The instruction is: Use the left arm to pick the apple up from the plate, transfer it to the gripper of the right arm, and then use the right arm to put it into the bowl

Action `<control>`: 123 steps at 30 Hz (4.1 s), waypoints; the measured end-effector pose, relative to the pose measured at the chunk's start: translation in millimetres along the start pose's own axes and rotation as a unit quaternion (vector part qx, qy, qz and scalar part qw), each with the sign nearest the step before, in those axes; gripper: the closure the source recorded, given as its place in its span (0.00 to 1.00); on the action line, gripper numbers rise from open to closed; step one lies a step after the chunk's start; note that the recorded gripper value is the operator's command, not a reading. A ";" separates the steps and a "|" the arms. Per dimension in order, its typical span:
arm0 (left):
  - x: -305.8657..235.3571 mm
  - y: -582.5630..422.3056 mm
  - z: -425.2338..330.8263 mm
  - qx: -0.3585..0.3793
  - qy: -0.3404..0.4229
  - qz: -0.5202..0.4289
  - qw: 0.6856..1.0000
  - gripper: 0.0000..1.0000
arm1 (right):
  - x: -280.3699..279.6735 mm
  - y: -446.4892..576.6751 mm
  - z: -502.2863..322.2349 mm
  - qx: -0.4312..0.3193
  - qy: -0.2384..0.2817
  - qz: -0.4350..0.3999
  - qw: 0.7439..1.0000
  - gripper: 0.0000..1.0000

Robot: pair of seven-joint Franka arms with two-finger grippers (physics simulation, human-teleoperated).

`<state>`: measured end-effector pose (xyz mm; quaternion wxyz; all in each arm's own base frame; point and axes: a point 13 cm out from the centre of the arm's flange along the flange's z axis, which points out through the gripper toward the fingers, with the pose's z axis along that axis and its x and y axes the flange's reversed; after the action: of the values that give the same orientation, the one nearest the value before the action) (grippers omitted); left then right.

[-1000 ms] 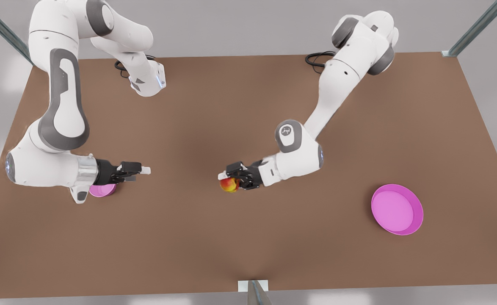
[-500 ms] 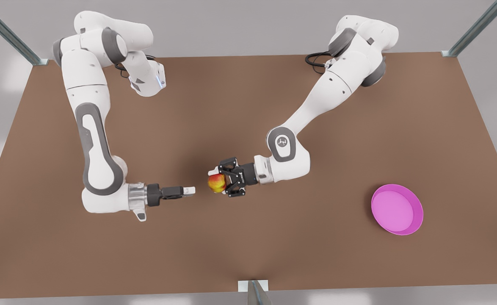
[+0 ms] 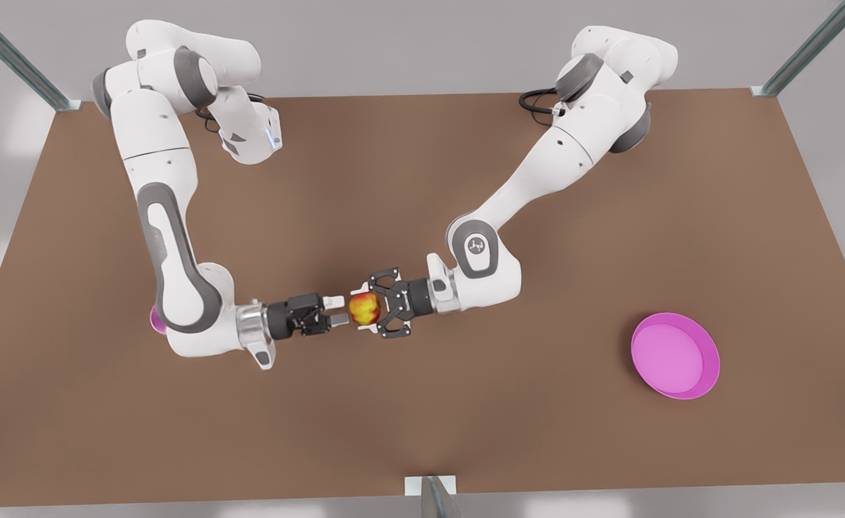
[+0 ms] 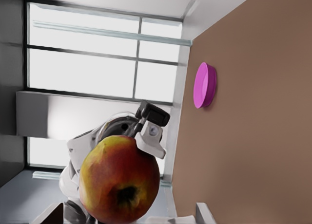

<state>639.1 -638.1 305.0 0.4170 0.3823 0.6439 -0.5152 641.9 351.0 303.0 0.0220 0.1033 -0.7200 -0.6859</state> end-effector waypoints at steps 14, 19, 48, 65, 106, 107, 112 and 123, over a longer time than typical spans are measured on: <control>6.3 0.1 2.2 0.001 0.001 0.106 0.994 0.35 | 7.0 -4.7 19.1 -0.015 -0.011 -0.052 0.998 0.00; 10.5 -0.1 3.8 0.002 0.002 0.126 0.992 0.35 | 12.5 2.9 14.9 -0.015 -0.015 -0.061 0.998 0.00; 17.0 0.5 5.5 0.003 0.003 0.184 0.983 0.34 | -7.0 -7.0 32.1 -0.005 -0.041 -0.070 0.997 0.00; 23.6 0.2 7.7 0.004 0.005 0.191 0.982 0.34 | 1.1 -10.2 39.4 -0.005 -0.033 -0.065 0.997 0.16; -88.5 81.1 -360.1 0.011 0.500 0.407 0.764 0.00 | -7.5 -13.6 -72.1 0.020 -0.035 -0.072 0.997 0.35; -105.8 75.1 -394.1 -0.008 0.540 0.384 0.749 0.00 | -5.0 -14.5 -85.6 0.022 -0.032 -0.072 0.997 0.35; -165.2 12.2 -544.0 -0.164 0.638 0.181 0.730 0.00 | 11.9 -19.2 -165.3 0.035 -0.015 -0.071 0.997 0.33; -125.5 12.5 -598.4 -0.342 0.580 -0.133 0.727 0.00 | 72.1 -53.8 -315.3 0.045 0.037 -0.048 0.997 0.34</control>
<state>610.3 -56.0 490.1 -0.0084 0.3485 0.9372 0.0125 632.4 26.1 260.0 0.0114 0.1639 -0.7431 -0.6487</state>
